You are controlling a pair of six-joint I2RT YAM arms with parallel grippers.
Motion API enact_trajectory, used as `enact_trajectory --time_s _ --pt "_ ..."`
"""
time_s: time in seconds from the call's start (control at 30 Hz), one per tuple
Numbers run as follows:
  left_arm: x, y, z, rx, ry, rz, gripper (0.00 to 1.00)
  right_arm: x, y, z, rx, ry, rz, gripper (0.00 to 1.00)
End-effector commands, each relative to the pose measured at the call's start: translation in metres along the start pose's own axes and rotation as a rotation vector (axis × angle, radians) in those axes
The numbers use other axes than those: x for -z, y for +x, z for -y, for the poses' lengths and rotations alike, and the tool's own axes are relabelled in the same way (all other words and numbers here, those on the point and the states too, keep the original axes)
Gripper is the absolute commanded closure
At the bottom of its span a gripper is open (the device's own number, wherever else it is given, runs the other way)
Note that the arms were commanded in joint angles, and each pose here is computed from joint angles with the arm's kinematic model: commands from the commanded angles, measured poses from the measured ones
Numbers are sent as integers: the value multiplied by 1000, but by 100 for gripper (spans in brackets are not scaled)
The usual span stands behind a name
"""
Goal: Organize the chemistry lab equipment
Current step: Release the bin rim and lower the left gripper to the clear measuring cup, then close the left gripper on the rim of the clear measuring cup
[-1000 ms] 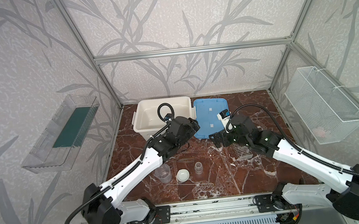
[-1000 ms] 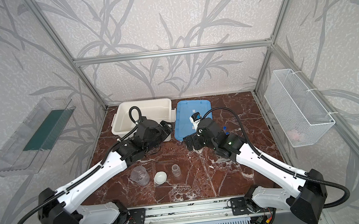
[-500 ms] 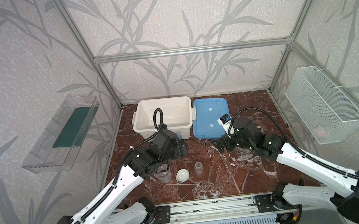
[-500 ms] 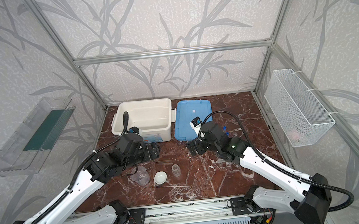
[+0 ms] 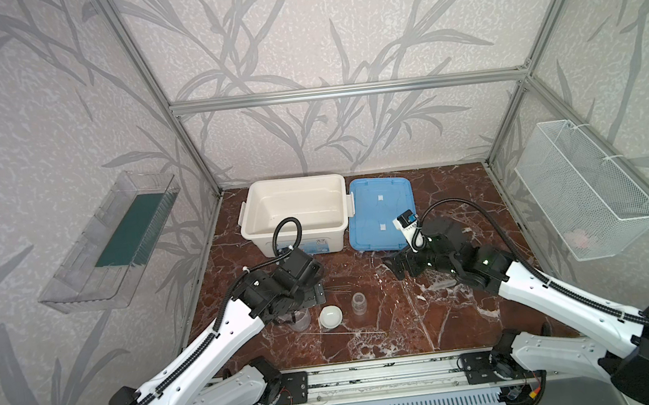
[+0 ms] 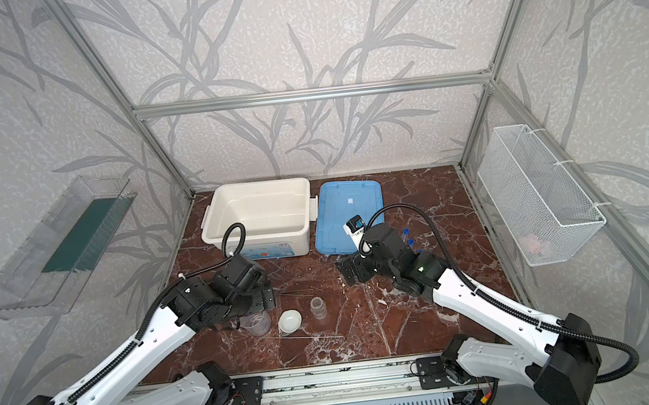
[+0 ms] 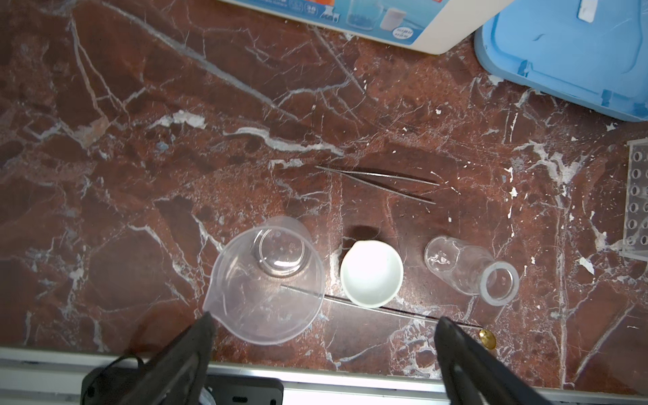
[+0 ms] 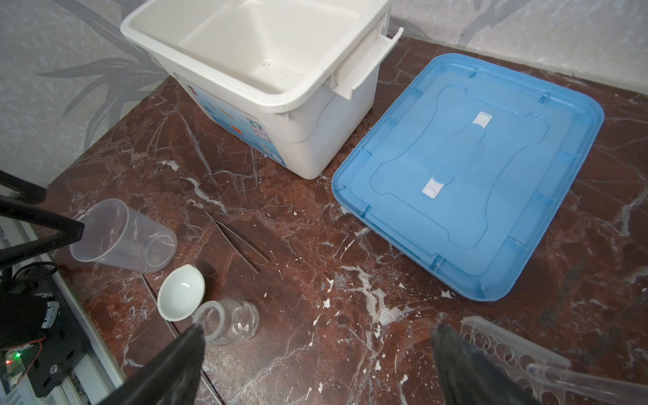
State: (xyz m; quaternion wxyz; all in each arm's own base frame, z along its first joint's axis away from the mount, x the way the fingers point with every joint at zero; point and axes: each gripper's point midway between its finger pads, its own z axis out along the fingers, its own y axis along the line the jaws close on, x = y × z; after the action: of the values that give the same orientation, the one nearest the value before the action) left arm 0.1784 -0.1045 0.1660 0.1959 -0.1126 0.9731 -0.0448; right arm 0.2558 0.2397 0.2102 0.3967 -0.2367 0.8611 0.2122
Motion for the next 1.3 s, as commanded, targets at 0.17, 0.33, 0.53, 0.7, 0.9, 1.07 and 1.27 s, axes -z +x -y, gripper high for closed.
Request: enact_trajectory --time_s 0.17,0.33,0.53,0.7,0.9,1.07,1.27 --pt "15 20 -21 272 -59 -76 3 5 -6 5 -6 23 45 1" --pt "-2 35 -21 383 -117 -155 3 11 -10 9 -8 42 84 1" --pt "-14 46 -21 503 -134 -185 1 14 -9 14 -2 71 96 1" --pt "-25 47 -23 636 -82 -137 1 13 -8 16 -6 79 100 1" --pt "-39 43 -22 704 -89 -103 1 13 -7 16 -14 76 100 1" --pt "-40 32 -29 717 -106 -29 1 12 -5 17 -12 82 97 1" --pt "-50 34 -29 728 -144 -46 1 12 -4 19 -13 91 95 1"
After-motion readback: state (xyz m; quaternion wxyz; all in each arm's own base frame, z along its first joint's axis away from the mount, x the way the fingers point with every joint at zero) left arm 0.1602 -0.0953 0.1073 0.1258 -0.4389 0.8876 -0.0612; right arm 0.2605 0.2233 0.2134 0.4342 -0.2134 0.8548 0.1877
